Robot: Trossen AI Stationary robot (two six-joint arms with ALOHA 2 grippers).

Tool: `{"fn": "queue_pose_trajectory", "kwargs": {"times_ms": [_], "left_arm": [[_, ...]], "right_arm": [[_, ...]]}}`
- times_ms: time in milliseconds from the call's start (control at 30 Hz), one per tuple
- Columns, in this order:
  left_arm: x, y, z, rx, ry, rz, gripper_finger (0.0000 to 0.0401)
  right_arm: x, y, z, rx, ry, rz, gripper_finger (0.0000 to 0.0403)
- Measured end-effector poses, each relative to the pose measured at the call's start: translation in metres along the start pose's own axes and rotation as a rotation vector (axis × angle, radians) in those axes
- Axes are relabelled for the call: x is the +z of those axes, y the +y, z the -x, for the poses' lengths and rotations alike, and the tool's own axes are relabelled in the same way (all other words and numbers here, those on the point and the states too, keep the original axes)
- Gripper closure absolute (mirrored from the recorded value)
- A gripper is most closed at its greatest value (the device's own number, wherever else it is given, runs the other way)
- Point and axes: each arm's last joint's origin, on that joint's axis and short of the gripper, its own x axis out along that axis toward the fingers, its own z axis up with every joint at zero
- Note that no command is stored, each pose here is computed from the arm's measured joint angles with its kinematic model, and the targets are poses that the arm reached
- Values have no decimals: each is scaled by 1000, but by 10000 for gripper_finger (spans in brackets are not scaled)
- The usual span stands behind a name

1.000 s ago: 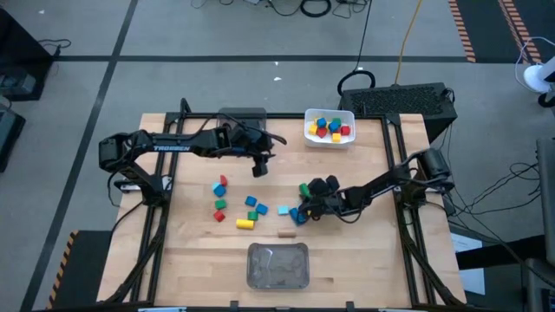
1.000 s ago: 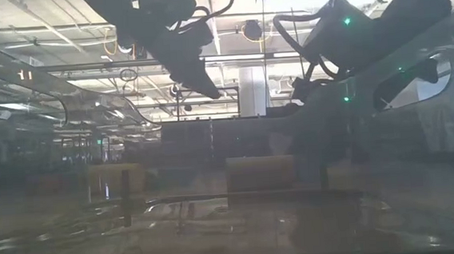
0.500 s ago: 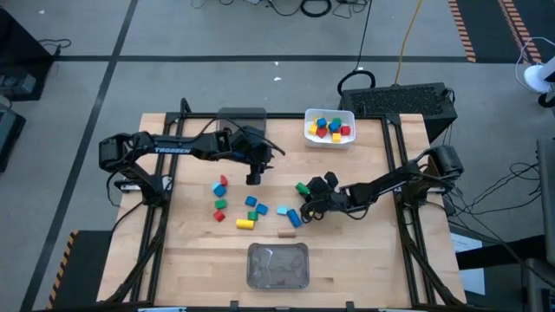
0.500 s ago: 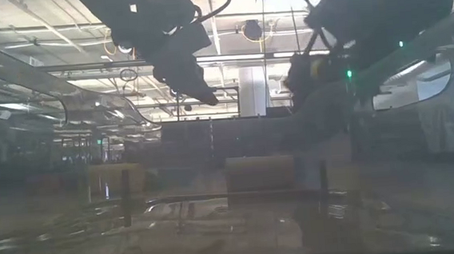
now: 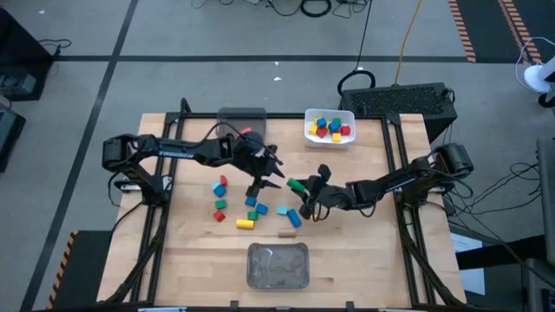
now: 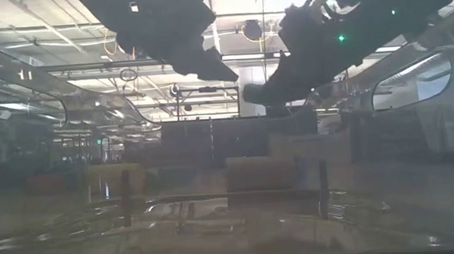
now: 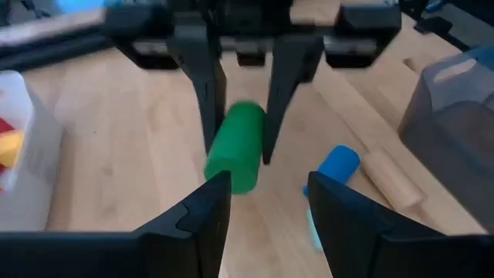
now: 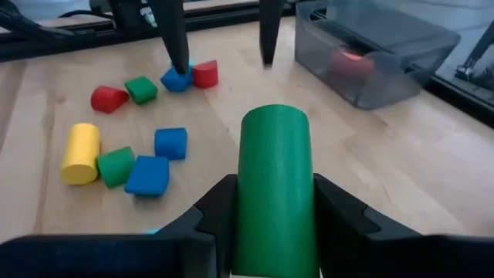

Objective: Sort blocks by size
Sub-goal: Put the green cylinder block into the top black bin

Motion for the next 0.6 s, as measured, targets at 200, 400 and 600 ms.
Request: {"fn": "queue_pose_trajectory", "kwargs": {"times_ms": [200,400,600], "left_arm": [[1,1,-8,11,-29,4,225],[-6,3,-16,15,-7,37,192],[-7,4,-19,35,-10,27,122]], "right_arm": [[3,3,0,56,-22,31,288],[6,5,1,72,-50,60,287],[6,5,1,73,-53,67,287]]}}
